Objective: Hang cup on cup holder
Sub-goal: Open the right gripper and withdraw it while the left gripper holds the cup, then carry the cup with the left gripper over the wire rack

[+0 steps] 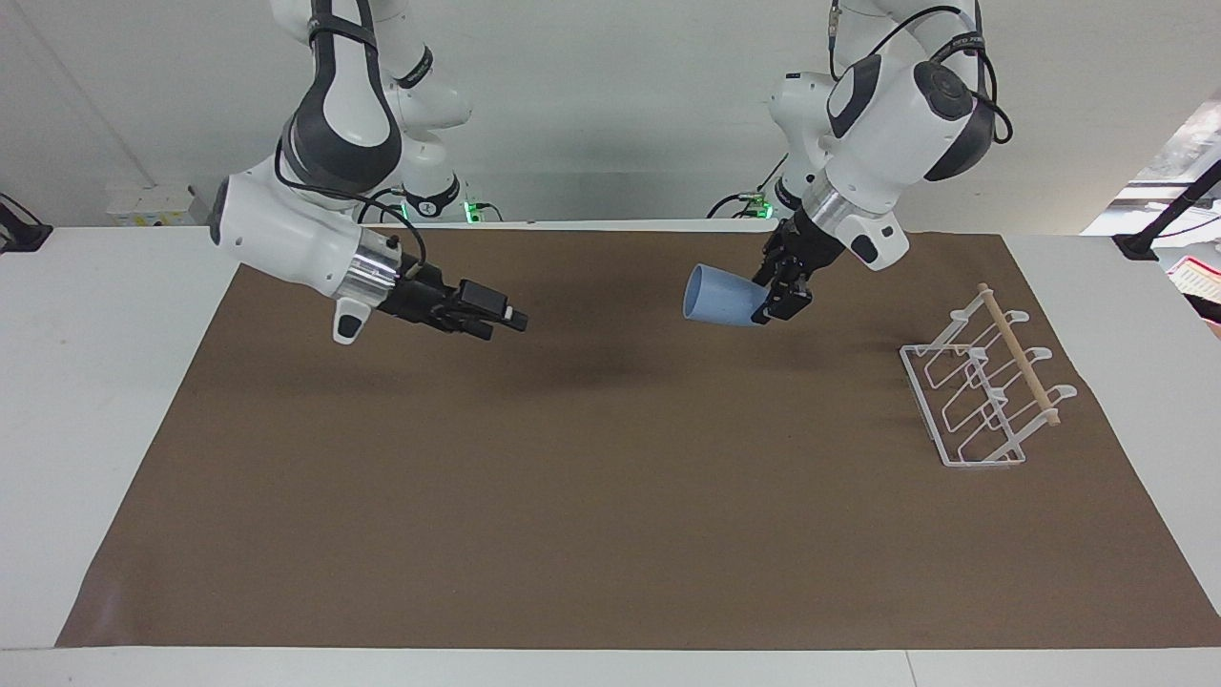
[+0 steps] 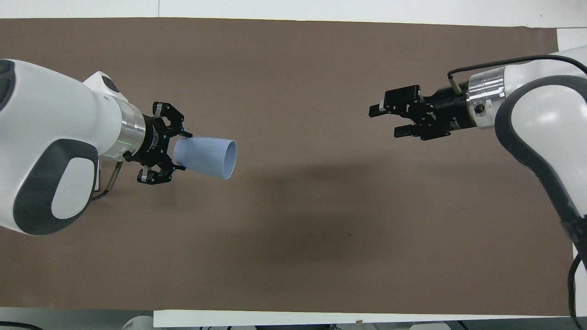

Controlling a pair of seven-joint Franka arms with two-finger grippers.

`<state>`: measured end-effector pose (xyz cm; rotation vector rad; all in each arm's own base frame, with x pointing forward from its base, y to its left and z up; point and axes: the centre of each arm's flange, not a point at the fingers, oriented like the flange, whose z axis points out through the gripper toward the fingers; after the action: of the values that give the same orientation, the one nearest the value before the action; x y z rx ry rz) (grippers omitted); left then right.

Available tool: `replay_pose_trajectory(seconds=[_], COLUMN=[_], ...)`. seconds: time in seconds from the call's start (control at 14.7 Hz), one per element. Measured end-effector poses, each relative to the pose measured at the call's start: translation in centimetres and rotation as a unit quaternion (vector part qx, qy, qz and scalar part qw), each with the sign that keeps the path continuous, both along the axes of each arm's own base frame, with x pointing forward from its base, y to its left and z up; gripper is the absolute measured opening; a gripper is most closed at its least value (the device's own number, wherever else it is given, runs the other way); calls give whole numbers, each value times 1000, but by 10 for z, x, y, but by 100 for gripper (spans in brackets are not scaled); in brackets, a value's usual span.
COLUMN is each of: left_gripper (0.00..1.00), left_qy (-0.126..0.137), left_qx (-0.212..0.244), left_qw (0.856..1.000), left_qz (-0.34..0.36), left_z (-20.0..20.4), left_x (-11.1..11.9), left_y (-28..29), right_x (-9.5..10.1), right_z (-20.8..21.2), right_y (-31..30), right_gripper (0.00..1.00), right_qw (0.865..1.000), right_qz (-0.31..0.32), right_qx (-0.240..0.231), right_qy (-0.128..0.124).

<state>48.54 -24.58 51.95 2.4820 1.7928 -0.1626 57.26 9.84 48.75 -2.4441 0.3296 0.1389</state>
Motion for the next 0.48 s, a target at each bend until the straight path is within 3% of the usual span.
replay_pose_trajectory(seconds=[0.14, 0.27, 0.48], left_gripper=[65, 65, 65], left_qy=[0, -9, -40], left_qx=[88, 179, 351], left_qw=[995, 982, 929], left_qz=[-39, -65, -108], left_z=[-4, -4, -1], left_x=[-9, -11, -10], left_y=[2, 13, 22], right_x=[-8, -13, -22], right_z=[16, 28, 54], right_y=[-10, -26, -60], right_gripper=[100, 100, 100], right_qw=[995, 985, 967], right_qz=[33, 53, 63], right_qx=[-85, -159, -241], right_qy=[-28, -47, -59])
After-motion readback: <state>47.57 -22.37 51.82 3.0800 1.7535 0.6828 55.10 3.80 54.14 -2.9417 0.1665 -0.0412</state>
